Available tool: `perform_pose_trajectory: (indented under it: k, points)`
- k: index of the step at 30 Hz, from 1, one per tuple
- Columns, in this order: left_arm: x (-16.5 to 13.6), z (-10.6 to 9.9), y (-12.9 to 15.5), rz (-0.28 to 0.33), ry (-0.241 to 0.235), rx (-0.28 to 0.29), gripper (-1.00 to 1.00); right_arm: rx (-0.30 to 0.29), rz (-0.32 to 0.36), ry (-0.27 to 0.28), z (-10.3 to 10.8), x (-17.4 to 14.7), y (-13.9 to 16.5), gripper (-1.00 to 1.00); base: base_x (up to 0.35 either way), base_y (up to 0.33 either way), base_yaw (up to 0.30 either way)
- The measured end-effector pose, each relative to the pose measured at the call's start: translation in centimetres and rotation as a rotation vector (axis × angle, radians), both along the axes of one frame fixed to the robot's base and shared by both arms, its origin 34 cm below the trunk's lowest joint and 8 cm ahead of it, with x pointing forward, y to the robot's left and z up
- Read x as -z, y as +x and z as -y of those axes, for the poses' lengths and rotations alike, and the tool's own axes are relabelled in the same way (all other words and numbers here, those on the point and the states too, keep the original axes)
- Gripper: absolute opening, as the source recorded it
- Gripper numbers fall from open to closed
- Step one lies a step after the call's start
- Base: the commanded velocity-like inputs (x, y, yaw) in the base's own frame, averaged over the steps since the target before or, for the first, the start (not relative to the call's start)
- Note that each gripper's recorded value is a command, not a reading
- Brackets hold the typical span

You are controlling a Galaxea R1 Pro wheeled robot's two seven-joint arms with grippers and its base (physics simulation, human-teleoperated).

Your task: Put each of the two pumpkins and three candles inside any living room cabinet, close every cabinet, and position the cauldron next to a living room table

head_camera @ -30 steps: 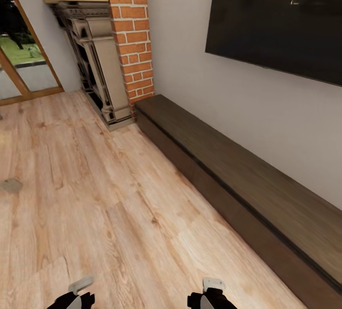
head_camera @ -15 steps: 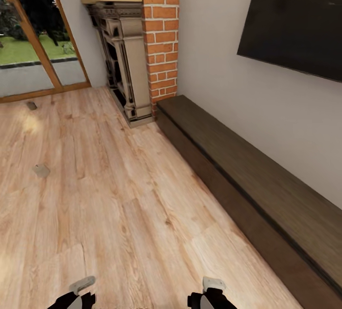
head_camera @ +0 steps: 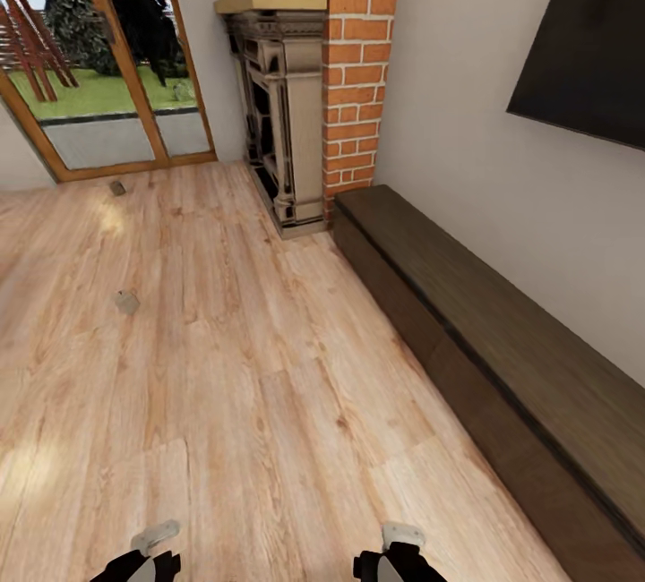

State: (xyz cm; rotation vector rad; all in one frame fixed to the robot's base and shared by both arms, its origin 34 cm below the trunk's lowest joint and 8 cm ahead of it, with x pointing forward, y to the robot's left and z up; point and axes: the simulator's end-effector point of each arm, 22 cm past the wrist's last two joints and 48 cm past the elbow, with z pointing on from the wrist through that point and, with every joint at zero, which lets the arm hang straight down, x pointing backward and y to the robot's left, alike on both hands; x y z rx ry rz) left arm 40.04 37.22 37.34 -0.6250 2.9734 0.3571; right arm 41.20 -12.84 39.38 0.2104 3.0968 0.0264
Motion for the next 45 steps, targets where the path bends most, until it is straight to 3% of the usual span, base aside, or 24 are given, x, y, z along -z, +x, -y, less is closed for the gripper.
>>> perform_pose_trajectory:
  k: [45]
  points:
    - [-1.2, 0.2, 1.7, 0.042, -0.003, 0.0, 1.0, -0.004, 0.073, 0.004, -0.2, -1.4, 2.2, 1.0, 0.0, 0.0, 0.252]
